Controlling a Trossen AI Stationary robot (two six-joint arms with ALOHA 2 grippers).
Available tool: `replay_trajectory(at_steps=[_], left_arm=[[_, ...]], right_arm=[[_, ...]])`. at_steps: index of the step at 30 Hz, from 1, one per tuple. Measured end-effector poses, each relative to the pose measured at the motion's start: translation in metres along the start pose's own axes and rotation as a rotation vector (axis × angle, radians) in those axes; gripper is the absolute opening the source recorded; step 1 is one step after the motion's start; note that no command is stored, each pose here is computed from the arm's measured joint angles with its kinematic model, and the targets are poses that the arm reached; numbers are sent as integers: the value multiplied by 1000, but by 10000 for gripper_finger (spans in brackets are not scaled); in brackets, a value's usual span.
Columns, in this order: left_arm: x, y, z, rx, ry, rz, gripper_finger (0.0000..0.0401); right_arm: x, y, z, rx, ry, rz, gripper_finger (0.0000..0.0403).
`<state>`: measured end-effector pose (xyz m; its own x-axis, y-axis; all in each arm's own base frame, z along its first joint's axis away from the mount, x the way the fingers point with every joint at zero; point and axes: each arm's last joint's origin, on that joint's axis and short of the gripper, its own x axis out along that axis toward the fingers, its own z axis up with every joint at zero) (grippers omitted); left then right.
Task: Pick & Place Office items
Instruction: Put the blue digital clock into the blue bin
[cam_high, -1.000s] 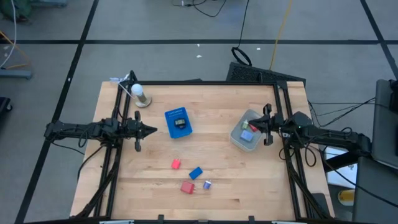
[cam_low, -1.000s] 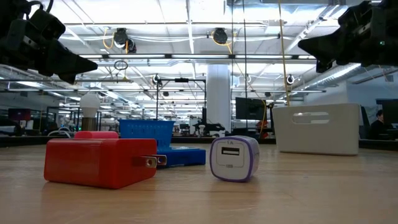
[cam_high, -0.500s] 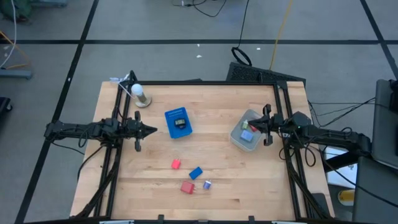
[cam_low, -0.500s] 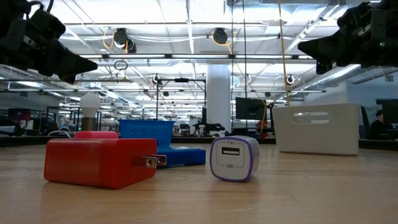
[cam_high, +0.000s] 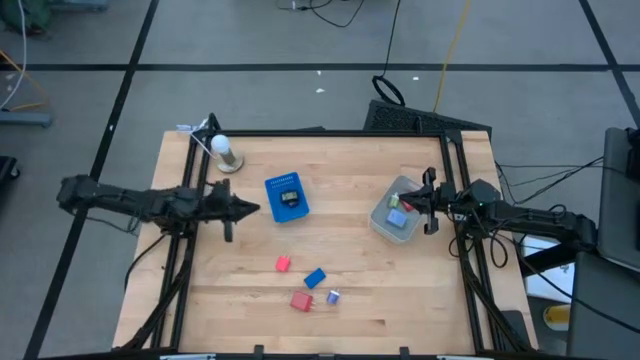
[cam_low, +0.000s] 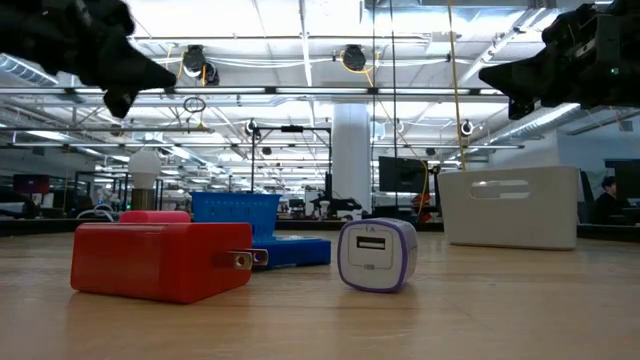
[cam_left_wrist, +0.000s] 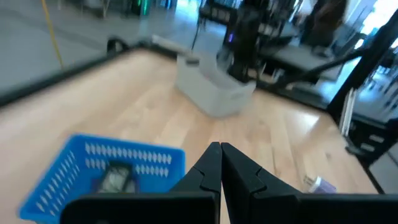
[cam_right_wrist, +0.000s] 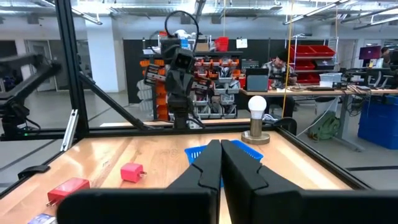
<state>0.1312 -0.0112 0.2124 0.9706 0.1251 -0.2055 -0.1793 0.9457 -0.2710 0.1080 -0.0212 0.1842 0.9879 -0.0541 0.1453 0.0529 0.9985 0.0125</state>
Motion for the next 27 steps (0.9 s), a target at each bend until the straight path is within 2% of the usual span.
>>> replay_trajectory(at_steps=[6, 9, 15, 19, 23, 27], left_arm=[[48, -30, 8, -21, 241, 37, 3], [77, -48, 13, -4, 307, 34, 3], [132, -83, 10, 0, 483, -50, 15], [158, -101, 2, 39, 589, -28, 26], [177, -114, -7, 84, 690, 8, 51], [195, -123, -16, 81, 757, 23, 99]], right_arm=[[0, 0, -1, 3, 6, 0, 4], [0, 0, -2, 7, 14, 0, 4], [0, 0, -2, 13, 22, 1, 4], [0, 0, -2, 12, 22, 1, 4], [0, 0, -2, 12, 21, 1, 4], [0, 0, -2, 12, 21, 1, 4]])
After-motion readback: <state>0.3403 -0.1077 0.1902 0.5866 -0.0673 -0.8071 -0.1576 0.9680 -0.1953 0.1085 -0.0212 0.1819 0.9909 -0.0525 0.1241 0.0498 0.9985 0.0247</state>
